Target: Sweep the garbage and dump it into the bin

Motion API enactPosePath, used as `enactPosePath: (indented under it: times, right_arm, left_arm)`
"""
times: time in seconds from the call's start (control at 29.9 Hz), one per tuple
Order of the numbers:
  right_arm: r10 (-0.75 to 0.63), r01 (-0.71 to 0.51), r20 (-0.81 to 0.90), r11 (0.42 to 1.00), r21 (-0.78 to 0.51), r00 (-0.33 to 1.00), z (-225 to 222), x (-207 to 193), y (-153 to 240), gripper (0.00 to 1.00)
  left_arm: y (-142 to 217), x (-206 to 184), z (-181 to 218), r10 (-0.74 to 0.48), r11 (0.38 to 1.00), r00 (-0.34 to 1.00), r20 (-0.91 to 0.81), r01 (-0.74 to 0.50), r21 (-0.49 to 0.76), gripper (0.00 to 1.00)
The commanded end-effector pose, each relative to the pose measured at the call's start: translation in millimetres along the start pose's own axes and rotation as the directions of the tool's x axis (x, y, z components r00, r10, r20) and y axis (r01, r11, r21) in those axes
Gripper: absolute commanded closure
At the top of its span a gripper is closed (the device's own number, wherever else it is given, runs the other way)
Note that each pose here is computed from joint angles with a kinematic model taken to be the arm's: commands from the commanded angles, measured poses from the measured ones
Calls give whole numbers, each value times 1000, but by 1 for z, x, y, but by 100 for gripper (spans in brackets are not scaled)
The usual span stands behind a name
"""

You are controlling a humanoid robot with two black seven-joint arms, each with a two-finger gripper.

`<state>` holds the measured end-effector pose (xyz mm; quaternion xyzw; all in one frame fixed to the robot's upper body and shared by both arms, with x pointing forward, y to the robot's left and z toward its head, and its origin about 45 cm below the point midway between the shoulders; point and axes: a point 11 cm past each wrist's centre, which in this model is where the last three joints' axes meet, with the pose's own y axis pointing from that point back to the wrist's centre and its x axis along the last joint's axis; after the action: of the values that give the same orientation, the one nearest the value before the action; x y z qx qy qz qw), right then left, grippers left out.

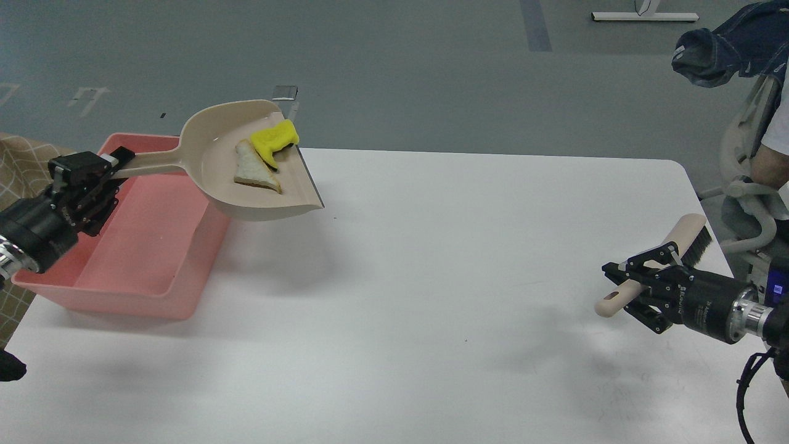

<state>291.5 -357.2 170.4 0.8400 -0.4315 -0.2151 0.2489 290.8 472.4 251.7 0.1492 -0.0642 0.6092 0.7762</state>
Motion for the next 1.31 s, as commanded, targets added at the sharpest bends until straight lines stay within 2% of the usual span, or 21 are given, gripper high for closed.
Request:
enactPosePath:
  times: [0.0,0.17,0.3,0.44,0.54,0.6,0.67,0.7,0.74,0.77,1.27]
  right_arm:
    - [23,-25,-53,999,-40,998,5,4,1,87]
    - [27,-31,-40,993,-114,999,37,0,6,87]
    - [23,-27,-38,993,-117,999,40,-2,7,87]
    - [22,-26,-42,994,-108,999,36,-2,6,81]
    - [17,-21,-49,996,-90,999,29,-4,5,63]
    - [16,-20,-49,996,-86,999,28,-4,4,45]
    - [14,-19,-53,996,-84,999,27,-5,4,37]
    - [14,-19,-54,996,-82,998,26,-5,4,24]
    - [14,-19,-54,996,-82,998,26,-5,4,16]
    - [15,-19,-52,996,-82,999,27,-5,3,3]
    - [30,-34,-49,996,-77,998,24,1,5,0]
  left_arm:
    - [2,6,-1,14,1000,1000,6,-14,7,80]
    - [1,9,4,23,1000,1000,5,-23,-6,80]
    - [0,10,5,24,1000,1000,5,-24,-9,80]
    - [0,10,6,25,1000,1000,6,-24,-12,80]
    - [-1,10,7,25,1000,1000,5,-25,-15,80]
    - [-1,10,8,26,1000,1000,6,-25,-16,80]
    - [-1,10,8,26,1000,1000,6,-25,-16,80]
    - [-1,11,7,27,1000,1000,6,-27,-16,80]
    - [-1,12,8,28,999,1000,7,-28,-17,80]
    - [-1,12,9,29,999,1000,8,-29,-18,80]
    - [10,38,18,87,996,996,15,-87,1,80]
